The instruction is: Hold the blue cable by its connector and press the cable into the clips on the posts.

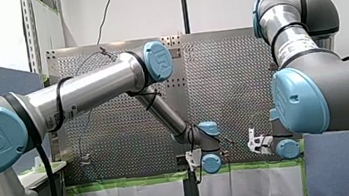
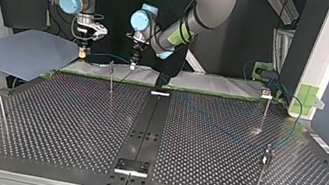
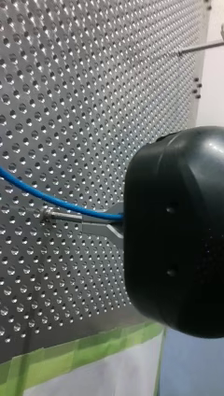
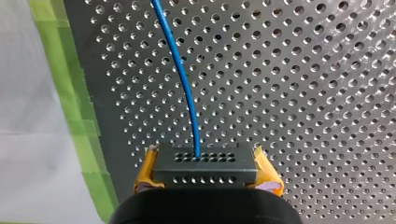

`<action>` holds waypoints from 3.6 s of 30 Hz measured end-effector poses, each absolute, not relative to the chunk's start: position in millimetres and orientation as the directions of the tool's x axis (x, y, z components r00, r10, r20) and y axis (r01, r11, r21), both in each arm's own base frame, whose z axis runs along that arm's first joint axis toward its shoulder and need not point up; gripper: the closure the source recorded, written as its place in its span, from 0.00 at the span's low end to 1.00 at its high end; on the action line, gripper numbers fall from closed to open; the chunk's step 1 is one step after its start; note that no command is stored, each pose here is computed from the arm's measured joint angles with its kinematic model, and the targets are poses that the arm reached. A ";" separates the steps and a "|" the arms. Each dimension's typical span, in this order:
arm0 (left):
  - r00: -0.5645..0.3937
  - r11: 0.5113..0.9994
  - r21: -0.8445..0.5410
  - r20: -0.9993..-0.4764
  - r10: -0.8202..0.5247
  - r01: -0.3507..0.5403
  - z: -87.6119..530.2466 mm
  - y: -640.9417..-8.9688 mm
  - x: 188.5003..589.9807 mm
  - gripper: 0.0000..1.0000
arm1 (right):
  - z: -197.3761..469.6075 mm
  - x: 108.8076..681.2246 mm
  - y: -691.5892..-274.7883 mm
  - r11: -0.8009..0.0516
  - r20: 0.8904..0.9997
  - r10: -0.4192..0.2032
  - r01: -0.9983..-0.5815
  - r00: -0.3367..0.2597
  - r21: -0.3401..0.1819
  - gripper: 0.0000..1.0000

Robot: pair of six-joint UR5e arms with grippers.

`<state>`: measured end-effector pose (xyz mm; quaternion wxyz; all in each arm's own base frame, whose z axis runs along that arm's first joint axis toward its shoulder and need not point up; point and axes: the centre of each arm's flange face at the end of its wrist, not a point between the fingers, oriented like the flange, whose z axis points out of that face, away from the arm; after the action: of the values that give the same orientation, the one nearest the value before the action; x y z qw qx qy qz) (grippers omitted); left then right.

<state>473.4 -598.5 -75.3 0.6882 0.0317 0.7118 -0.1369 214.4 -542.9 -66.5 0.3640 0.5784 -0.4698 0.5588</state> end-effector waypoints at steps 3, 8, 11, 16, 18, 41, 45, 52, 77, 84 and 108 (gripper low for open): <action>-0.057 0.958 -0.143 -0.989 -0.133 0.248 -73.6 -602.6 472.1 1.00 | -63.6 214.3 -549.4 -0.307 0.989 -0.121 -0.945 -0.083 -0.117 1.00; -0.057 0.949 -0.145 -0.989 -0.135 0.280 -69.2 -614.2 467.5 1.00 | -58.0 214.6 -561.2 -0.316 0.990 -0.100 -0.940 -0.101 -0.128 1.00; -0.050 0.945 -0.151 -0.988 -0.143 0.291 -64.5 -621.3 466.4 1.00 | -55.6 214.2 -566.3 -0.316 0.990 -0.092 -0.939 -0.110 -0.134 1.00; -0.042 0.937 -0.160 -0.987 -0.155 0.309 -56.3 -633.4 463.7 1.00 | -54.5 211.9 -571.2 -0.312 0.990 -0.085 -0.940 -0.116 -0.138 1.00; -0.042 0.935 -0.163 -0.987 -0.158 0.314 -54.9 -637.3 462.1 1.00 | -54.2 210.5 -572.7 -0.310 0.990 -0.084 -0.941 -0.117 -0.138 1.00; -0.072 0.919 -0.181 -0.983 -0.166 0.349 -72.8 -661.6 444.5 1.00 | -79.4 192.1 -581.9 -0.276 0.986 -0.109 -0.949 -0.125 -0.151 1.00; -0.074 0.922 -0.181 -0.983 -0.166 0.343 -79.8 -659.2 448.5 1.00 | -78.0 195.1 -583.8 -0.296 0.987 -0.106 -0.943 -0.123 -0.150 1.00; -0.062 0.927 -0.192 -0.981 -0.182 0.321 -76.5 -653.2 466.0 1.00 | -77.3 203.2 -583.1 -0.333 0.988 -0.105 -0.932 -0.115 -0.144 1.00; -0.048 0.946 -0.174 -0.985 -0.167 0.273 -82.1 -629.6 508.6 1.00 | -70.3 197.7 -599.7 -0.308 0.989 -0.076 -0.941 -0.123 -0.141 1.00; -0.061 0.945 -0.165 -0.986 -0.154 0.283 -98.3 -628.7 508.7 1.00 | -69.4 199.3 -600.8 -0.311 0.990 -0.071 -0.940 -0.123 -0.139 1.00; -0.025 0.940 -0.187 -0.982 -0.188 0.287 -74.3 -624.8 548.7 1.00 | -79.4 203.3 -622.0 -0.315 0.991 -0.069 -0.939 -0.119 -0.134 1.00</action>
<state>548.7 -624.8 -74.3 0.6974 0.0358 0.6953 -0.1702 203.3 -622.0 -79.4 0.3670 0.5532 -0.4557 0.5929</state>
